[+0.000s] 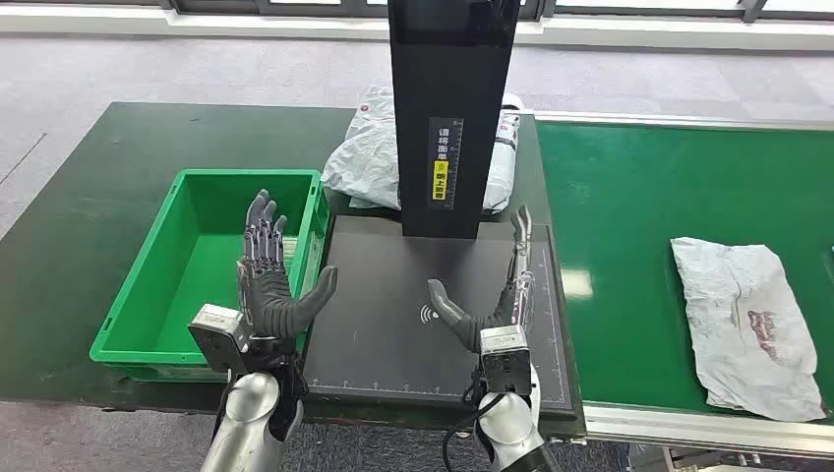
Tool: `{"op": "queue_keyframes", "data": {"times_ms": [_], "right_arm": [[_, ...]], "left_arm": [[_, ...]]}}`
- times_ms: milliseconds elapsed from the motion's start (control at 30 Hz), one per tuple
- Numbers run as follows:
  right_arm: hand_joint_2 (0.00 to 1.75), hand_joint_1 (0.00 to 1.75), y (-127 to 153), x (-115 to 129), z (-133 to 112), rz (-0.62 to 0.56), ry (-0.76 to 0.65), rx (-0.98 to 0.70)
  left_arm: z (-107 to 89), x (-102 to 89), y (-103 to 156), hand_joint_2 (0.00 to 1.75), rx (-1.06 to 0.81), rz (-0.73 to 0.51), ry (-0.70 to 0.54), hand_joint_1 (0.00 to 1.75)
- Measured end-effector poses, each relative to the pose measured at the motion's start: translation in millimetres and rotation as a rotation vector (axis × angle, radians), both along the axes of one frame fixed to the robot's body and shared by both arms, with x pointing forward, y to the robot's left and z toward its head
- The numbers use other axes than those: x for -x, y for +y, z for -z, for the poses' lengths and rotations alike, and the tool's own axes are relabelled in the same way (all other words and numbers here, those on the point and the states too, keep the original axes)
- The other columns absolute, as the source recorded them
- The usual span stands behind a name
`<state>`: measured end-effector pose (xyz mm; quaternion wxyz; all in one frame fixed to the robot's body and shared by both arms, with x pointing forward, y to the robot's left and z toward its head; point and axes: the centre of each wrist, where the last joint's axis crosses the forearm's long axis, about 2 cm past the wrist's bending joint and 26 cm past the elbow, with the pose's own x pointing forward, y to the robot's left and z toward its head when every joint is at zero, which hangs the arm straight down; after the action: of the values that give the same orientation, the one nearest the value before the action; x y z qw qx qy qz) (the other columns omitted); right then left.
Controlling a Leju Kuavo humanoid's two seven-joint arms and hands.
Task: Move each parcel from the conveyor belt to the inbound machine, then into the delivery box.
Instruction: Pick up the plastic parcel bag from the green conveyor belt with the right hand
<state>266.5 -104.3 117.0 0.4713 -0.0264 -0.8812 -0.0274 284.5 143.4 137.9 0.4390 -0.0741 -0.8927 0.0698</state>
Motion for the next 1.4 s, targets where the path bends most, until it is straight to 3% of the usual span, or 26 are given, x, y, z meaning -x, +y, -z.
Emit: {"op": "queue_keyframes", "data": {"times_ms": [167, 200, 233, 267, 300, 333, 367, 400, 467, 500, 533, 600, 900, 1133, 1200, 1267, 1333, 1400], "right_arm": [[1.75, 1.75, 5.6, 0.6, -1.5, -0.077, -0.012, 0.006], [1.75, 1.31, 6.2, 0.6, -1.6, -0.083, -0.013, 0.007], [1.75, 1.31, 6.5, 0.7, -1.8, -0.085, -0.014, 0.009], [1.75, 0.91, 6.7, 0.6, -2.0, -0.083, -0.017, 0.015], [1.75, 0.91, 7.0, 0.6, -2.4, -0.078, -0.023, 0.026], [1.75, 1.34, 8.1, 0.8, -3.2, -0.071, -0.033, 0.044], [1.75, 1.34, 10.0, 1.2, -4.2, -0.066, -0.045, 0.062], [1.75, 1.31, 12.8, 1.7, -5.5, -0.065, -0.054, 0.073], [0.87, 0.44, 18.2, 3.0, -7.2, -0.075, -0.061, 0.074], [0.87, 0.00, 19.8, 3.5, -7.5, -0.080, -0.061, 0.071], [0.87, 0.00, 21.0, 3.8, -7.7, -0.084, -0.062, 0.074], [1.75, 0.00, 23.0, 4.5, -7.7, -0.088, -0.068, 0.084], [1.75, 0.00, 2.2, -1.5, 27.3, 0.071, 0.059, 0.175], [1.75, 0.00, -25.2, -9.8, 35.9, 0.182, 0.026, 0.410], [1.75, 0.00, -51.1, -23.3, 29.0, 0.264, -0.038, 0.616], [1.75, 0.00, -94.5, -40.4, 23.2, 0.380, -0.107, 0.910], [1.75, 0.00, -140.0, -45.1, 27.1, 0.482, -0.071, 1.119], [1.75, 0.00, -174.2, -37.0, 37.4, 0.574, 0.033, 1.150]], "left_arm": [[-9.1, -0.2, 1.7, 1.75, 0.011, 0.014, -0.040, 1.75], [-10.8, -0.1, 2.1, 1.75, 0.014, 0.014, -0.046, 1.31], [-12.1, 0.0, 2.5, 1.75, 0.016, 0.013, -0.051, 1.31], [-13.1, 0.1, 2.9, 1.75, 0.011, 0.007, -0.056, 1.31], [-14.0, 0.2, 3.6, 1.75, -0.004, -0.012, -0.060, 1.31], [-14.8, 0.6, 3.2, 1.75, -0.027, -0.041, -0.064, 1.75], [-15.6, 1.6, 1.2, 1.75, -0.051, -0.076, -0.067, 1.75], [-16.4, 3.1, -2.1, 1.75, -0.068, -0.108, -0.070, 1.31], [-17.4, 6.7, -10.4, 1.75, -0.074, -0.138, -0.068, 0.44], [-17.3, 8.2, -13.4, 1.75, -0.072, -0.139, -0.066, 0.00], [-16.8, 9.9, -15.8, 1.75, -0.073, -0.133, -0.065, 0.00], [-16.0, 14.0, -20.3, 1.75, -0.077, -0.110, -0.067, 0.00], [-1.8, 23.2, -10.6, 1.75, -0.025, -0.096, -0.003, 0.00], [1.1, 26.5, -6.6, 1.75, -0.038, -0.075, -0.006, 0.00], [2.9, 28.5, -5.2, 1.75, -0.042, -0.081, 0.000, 0.00], [5.3, 31.1, -3.0, 1.75, -0.047, -0.097, 0.008, 0.00], [7.0, 34.0, -1.5, 1.75, -0.054, -0.115, 0.014, 0.00], [8.0, 36.3, -0.9, 1.75, -0.057, -0.126, 0.018, 0.00]]}}
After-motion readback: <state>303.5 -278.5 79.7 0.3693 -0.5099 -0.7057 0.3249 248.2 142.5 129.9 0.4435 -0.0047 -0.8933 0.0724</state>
